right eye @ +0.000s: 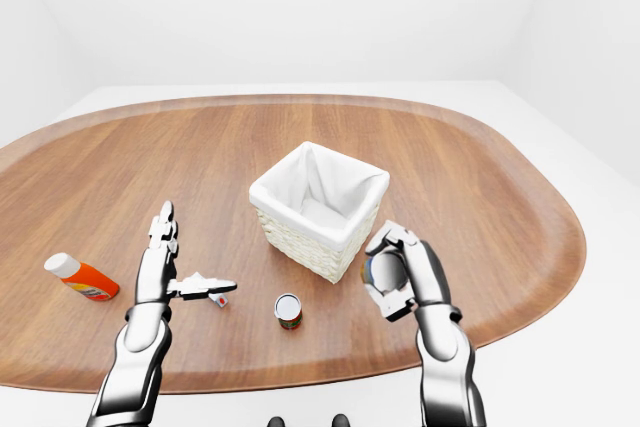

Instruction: Pick up the alphabet soup and the cream cheese box, and put them in the basket.

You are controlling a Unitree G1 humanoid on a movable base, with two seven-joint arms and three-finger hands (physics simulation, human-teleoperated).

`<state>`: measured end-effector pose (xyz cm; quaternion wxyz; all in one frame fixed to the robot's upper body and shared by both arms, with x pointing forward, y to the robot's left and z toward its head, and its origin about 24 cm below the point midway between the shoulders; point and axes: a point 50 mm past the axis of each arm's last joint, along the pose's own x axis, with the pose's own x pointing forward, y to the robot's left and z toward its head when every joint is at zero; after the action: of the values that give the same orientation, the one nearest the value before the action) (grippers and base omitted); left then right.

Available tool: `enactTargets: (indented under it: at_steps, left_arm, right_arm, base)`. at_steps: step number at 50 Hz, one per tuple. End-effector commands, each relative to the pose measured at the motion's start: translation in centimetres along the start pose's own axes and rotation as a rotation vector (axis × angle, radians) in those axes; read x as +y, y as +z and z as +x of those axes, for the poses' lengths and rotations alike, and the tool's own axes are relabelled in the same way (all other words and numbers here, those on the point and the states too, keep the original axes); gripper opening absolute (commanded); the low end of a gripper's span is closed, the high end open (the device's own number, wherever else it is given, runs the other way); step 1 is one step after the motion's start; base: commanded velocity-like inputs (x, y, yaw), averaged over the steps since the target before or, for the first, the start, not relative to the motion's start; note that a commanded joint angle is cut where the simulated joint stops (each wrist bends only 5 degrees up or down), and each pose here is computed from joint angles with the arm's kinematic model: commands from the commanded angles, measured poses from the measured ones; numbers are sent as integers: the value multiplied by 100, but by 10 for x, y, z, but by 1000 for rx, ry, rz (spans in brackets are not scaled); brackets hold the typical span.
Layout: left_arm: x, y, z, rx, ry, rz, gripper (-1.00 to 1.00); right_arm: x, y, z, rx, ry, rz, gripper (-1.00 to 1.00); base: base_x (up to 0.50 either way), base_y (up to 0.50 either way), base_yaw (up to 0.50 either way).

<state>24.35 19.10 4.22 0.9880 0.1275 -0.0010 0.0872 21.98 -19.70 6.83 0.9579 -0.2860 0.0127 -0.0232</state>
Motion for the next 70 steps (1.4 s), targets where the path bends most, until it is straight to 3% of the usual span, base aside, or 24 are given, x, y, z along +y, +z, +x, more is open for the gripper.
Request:
enactTargets:
  at_steps: [1,18,27,39,55,61,70]
  left_arm:
    - [0,-1,0,0,0,1,100]
    - [0,-1,1,6,2,-2,100]
    - [1,0,1,8,2,-4,100]
    - [1,0,1,10,2,-4,100]
    - [1,-1,3,12,3,-6,100]
    - [1,-1,3,12,4,-8,100]
    - [2,1,2,9,8,-10,100]
  right_arm:
    - [-35,67,-20,-269,-73,-109,-100]
    - [-57,126,-35,-510,-142,-292,-100]
    - [-60,171,-43,-712,-176,-442,-100]
    - [-55,189,-11,-800,-149,-351,-100]
    - [-42,197,54,-745,-68,-201,-100]
    - [-28,181,87,-633,-18,-104,-100]
    - [-4,155,115,-480,46,-25,-100]
  base:
    - [0,0,0]
    - [0,0,0]
    - [0,0,0]
    - [0,0,0]
    - [0,0,0]
    - [0,0,0]
    - [0,0,0]
